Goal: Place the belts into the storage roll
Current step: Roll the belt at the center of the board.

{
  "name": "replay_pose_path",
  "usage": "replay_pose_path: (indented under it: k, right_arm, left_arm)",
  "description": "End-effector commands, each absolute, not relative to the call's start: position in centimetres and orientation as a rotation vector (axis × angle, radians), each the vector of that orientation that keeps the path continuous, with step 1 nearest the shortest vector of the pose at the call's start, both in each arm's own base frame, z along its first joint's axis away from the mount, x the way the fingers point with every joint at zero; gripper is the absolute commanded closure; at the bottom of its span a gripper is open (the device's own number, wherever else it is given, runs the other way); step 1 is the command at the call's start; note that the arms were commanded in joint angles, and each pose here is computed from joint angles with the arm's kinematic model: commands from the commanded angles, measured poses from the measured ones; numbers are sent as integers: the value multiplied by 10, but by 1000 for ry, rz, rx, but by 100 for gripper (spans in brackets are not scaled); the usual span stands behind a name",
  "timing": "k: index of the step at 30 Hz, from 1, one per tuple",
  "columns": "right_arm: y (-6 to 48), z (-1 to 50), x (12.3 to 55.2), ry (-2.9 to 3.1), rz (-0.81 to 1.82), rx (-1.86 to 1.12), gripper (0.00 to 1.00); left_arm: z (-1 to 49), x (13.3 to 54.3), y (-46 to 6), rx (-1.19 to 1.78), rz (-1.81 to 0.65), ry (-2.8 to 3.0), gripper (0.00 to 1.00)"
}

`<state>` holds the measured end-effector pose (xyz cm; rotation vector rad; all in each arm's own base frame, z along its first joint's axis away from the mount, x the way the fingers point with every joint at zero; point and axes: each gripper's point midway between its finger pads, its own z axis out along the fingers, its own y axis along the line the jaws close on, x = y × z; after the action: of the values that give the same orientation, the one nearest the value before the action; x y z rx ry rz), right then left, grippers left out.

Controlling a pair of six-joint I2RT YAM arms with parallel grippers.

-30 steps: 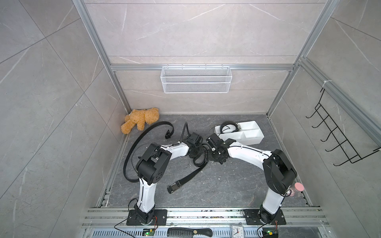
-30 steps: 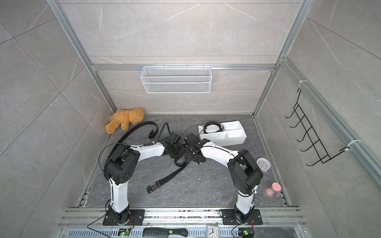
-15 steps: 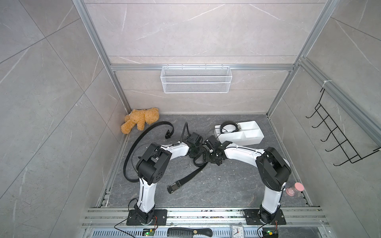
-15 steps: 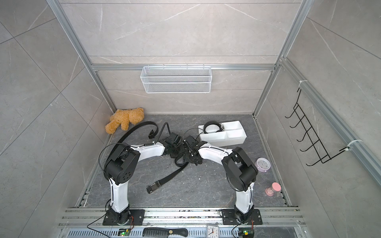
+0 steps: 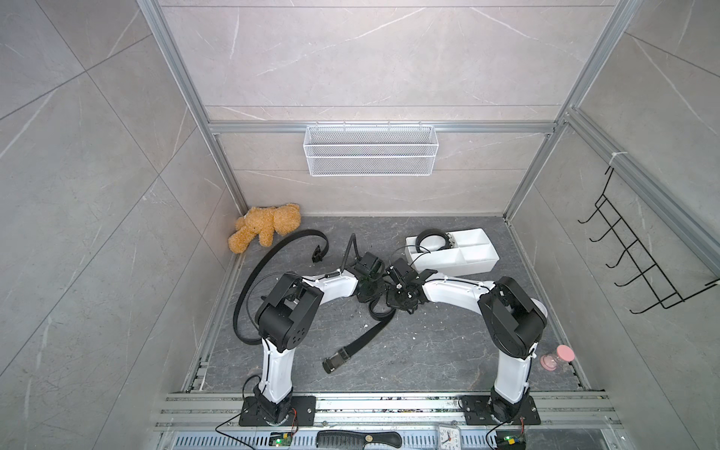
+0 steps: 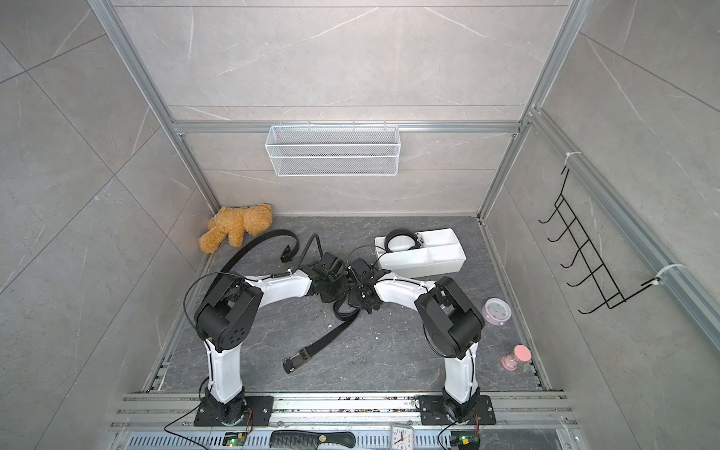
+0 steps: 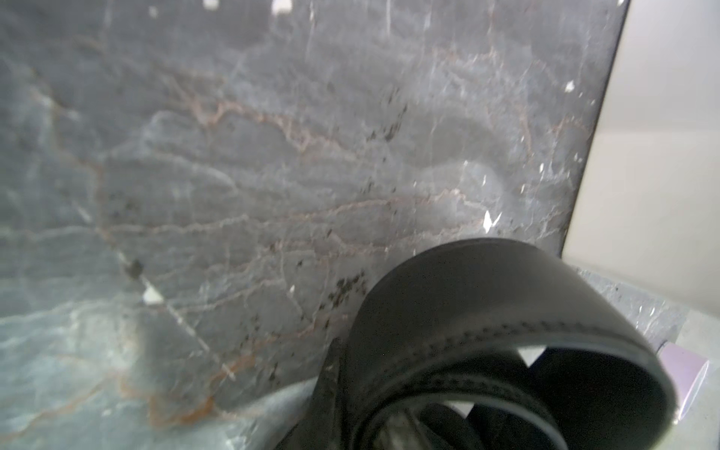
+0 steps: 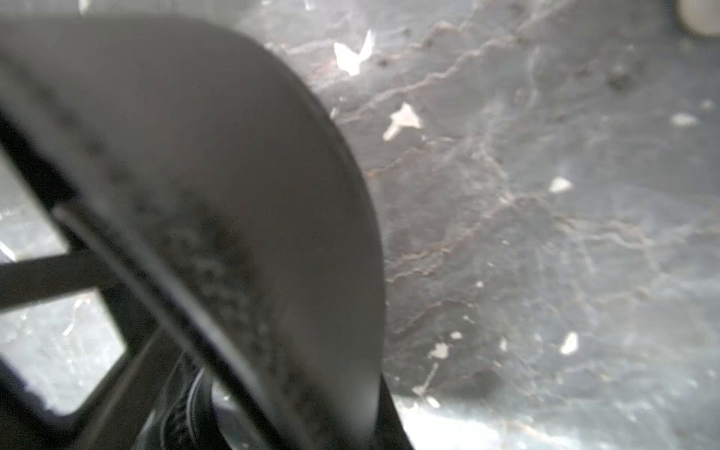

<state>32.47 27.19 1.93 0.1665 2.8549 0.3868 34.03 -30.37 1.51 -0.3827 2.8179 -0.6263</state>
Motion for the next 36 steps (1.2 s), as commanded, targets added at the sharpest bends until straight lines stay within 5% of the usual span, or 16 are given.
replay_pose_path:
  k: [1, 7, 14, 23, 29, 36]
  right_arm:
    - [253, 0, 305, 2963, 244, 186, 100]
    - [242, -1, 290, 3011, 205, 200, 100]
    - [240, -10, 283, 3043, 192, 251, 100]
    - [235, -8, 281, 3080, 113, 225, 100]
    - [234, -6, 282, 3101, 72, 187, 100]
    - [231, -12, 276, 3114, 60, 216, 100]
  left_arm:
    - [-49, 242, -243, -397, -195, 3206, 89]
    - [1, 261, -240, -303, -240, 3069, 37]
    - [64, 273, -220, -211, -260, 2907, 3]
    - [111, 226, -236, 283, -402, 2804, 4]
    - [67, 160, -261, 676, -364, 2854, 4]
    - [32, 156, -259, 783, -185, 2832, 2]
